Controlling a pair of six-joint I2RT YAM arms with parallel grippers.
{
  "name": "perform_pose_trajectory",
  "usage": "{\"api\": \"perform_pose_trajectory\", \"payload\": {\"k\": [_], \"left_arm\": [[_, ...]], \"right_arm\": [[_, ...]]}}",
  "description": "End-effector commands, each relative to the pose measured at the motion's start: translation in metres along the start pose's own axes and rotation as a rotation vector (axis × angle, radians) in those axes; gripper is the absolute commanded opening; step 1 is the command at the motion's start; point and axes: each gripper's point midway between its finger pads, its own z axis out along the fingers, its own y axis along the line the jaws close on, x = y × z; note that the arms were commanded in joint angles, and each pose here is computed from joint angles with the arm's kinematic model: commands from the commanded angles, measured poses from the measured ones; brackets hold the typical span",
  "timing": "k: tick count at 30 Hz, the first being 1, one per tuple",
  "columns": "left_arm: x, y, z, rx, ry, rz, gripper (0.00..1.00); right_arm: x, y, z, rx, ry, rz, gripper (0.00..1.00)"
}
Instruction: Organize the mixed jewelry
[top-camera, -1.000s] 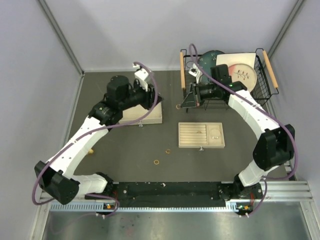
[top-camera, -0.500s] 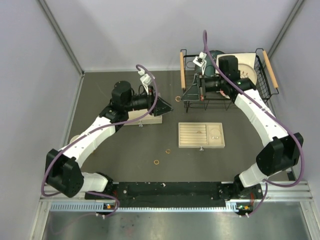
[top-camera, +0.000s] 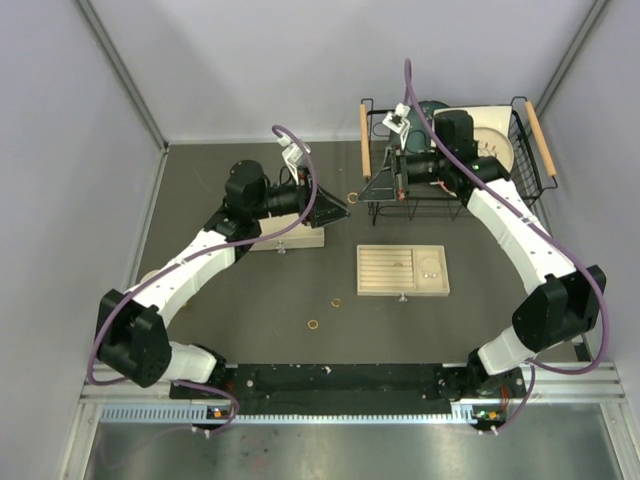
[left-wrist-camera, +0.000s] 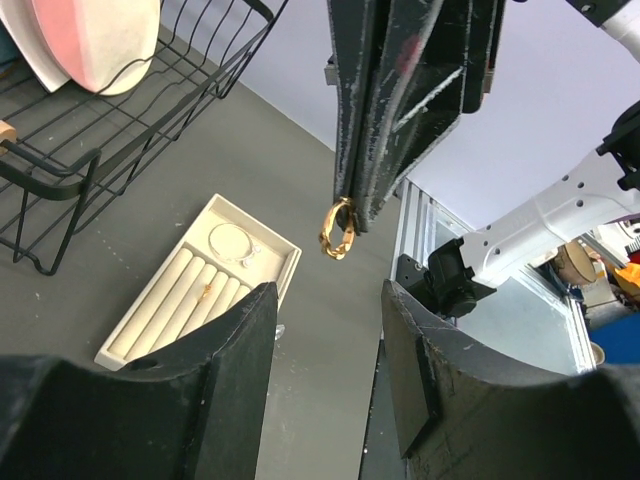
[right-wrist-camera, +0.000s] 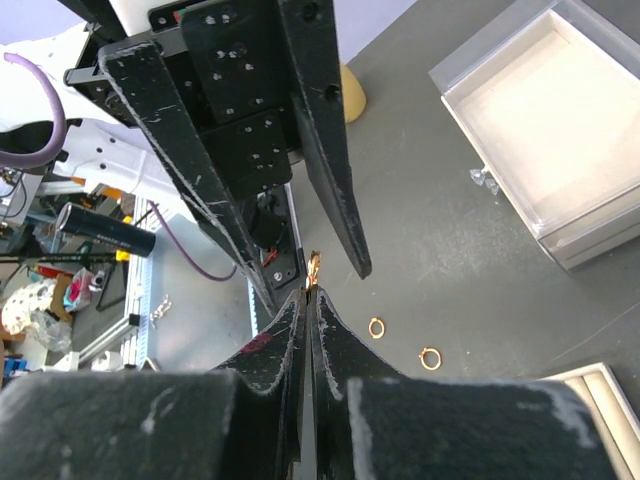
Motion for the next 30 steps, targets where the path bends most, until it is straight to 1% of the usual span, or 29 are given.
{"api": "perform_pose_trajectory", "payload": {"k": [1, 11, 16, 30], "left_arm": [[-0.027, -0.005, 0.003, 0.014, -0.062, 0.065, 0.52], [-0.032, -0.013, 0.003, 0.044, -0.072, 0.058, 0.49], [-0.035, -0.013, 0.002, 0.046, -0.077, 0.058, 0.42], [-0.032, -0.009, 0.005, 0.052, -0.068, 0.032, 0.27]], "right_arm": [[-0.011, 0.027, -0.002, -0.042, -0.030, -0.096, 0.00], [-0.004, 0.019, 0.000, -0.024, -0.021, -0.089, 0.00], [-0.001, 0.019, 0.001, -0.021, -0.019, -0.090, 0.00], [0.001, 0.017, 0.002, -0.017, -0.015, -0.091, 0.00]]}}
